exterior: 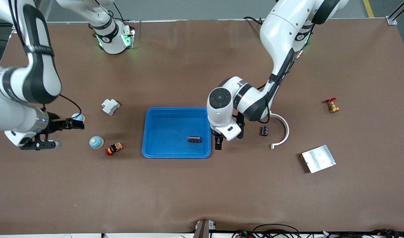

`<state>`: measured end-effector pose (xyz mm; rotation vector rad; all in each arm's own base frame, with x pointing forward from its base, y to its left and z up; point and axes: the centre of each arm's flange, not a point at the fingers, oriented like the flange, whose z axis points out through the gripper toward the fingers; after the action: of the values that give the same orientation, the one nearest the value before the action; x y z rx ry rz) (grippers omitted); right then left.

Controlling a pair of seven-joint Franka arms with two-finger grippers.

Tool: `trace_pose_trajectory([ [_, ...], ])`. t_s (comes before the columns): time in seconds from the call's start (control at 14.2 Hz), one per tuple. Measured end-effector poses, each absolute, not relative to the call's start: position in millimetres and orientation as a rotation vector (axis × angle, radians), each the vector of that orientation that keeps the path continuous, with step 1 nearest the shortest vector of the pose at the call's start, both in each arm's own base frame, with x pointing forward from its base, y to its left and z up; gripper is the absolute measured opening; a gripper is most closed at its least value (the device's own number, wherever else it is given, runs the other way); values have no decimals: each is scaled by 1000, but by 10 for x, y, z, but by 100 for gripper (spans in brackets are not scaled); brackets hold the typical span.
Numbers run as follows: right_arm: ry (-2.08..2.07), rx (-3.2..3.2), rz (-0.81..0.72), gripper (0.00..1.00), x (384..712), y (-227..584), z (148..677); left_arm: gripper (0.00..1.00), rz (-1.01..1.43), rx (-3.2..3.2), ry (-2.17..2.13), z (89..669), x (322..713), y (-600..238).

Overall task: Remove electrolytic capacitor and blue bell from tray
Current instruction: 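Move the left gripper to the other capacitor while the right gripper withdraws, then grasp the second black capacitor in the tray with the left gripper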

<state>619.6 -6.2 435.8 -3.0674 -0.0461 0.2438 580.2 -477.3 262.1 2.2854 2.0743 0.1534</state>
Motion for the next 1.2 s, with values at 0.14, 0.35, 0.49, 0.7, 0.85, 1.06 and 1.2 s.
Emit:
trace_pose_trajectory([
  [0.14, -44, -3078, 193, 100, 6032, -97, 4870, 100, 151, 2292, 2064, 2529, 5735, -4938],
  [0.35, -98, -3163, 161, 100, 5789, -134, 5582, 100, 146, 2313, 2051, 2316, 5658, -5094],
  [0.49, -104, -3193, 145, 100, 5715, -10, 5923, 100, 141, 2298, 2031, 2241, 5669, -5145],
  [0.7, 55, -3200, 121, 100, 5681, 142, 6138, 100, 134, 2275, 1978, 2222, 5635, -5273],
  [0.85, 109, -3199, 121, 100, 5680, 217, 6138, 100, 130, 2273, 1939, 2204, 5548, -5404],
  [1.06, 117, -3199, 126, 100, 5689, 231, 6118, 100, 122, 2278, 1899, 2066, 5406, -5565],
  [1.2, 142, -3197, 122, 100, 5704, 148, 6110, 100, 119, 2283, 1889, 1980, 5367, -5599],
])
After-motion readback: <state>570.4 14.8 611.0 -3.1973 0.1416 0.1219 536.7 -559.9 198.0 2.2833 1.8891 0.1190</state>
